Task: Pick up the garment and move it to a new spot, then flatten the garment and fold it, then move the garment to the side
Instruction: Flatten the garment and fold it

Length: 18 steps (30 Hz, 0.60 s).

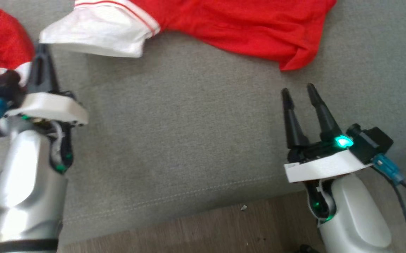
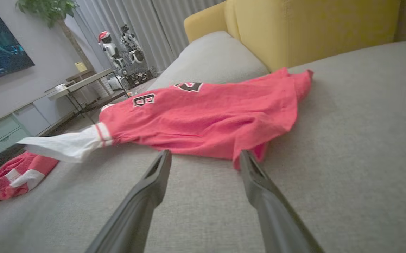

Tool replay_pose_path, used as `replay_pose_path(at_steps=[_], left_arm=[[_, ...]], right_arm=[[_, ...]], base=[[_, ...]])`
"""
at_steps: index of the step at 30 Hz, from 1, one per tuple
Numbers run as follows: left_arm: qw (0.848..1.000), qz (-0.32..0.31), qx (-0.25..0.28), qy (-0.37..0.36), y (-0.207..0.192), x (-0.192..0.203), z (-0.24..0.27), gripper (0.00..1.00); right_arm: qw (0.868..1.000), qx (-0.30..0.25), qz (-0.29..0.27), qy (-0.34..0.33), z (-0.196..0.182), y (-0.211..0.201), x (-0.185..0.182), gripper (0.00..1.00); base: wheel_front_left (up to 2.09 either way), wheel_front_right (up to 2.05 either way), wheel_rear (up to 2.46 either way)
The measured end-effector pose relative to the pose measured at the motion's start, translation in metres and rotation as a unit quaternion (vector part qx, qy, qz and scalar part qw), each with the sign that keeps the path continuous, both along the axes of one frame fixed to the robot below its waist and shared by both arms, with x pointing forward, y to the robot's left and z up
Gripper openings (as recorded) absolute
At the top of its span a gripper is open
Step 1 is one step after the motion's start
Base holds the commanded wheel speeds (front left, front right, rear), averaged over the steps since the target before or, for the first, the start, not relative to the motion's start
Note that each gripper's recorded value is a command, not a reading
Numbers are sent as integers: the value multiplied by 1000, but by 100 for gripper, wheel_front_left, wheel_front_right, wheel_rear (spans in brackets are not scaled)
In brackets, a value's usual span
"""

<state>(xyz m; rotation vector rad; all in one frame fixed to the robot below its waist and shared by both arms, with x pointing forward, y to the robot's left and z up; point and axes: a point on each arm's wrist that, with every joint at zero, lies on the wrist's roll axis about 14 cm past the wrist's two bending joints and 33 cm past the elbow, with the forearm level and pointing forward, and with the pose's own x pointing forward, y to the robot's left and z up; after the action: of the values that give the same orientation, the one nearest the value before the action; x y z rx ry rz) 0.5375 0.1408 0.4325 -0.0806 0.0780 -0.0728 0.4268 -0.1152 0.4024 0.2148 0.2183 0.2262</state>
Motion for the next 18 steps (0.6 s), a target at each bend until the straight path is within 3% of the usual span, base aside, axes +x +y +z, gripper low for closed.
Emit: replay_pose_path(at_steps=[10, 18], left_arm=[[997, 72, 16, -38, 54, -7, 27, 0], [994, 101, 29, -28, 78, -18, 19, 0]], right_arm=[[999, 16, -23, 39, -20, -10, 8, 100], [996, 59, -28, 67, -32, -1, 6, 100]], base=[[0, 0, 0], [0, 0, 0]])
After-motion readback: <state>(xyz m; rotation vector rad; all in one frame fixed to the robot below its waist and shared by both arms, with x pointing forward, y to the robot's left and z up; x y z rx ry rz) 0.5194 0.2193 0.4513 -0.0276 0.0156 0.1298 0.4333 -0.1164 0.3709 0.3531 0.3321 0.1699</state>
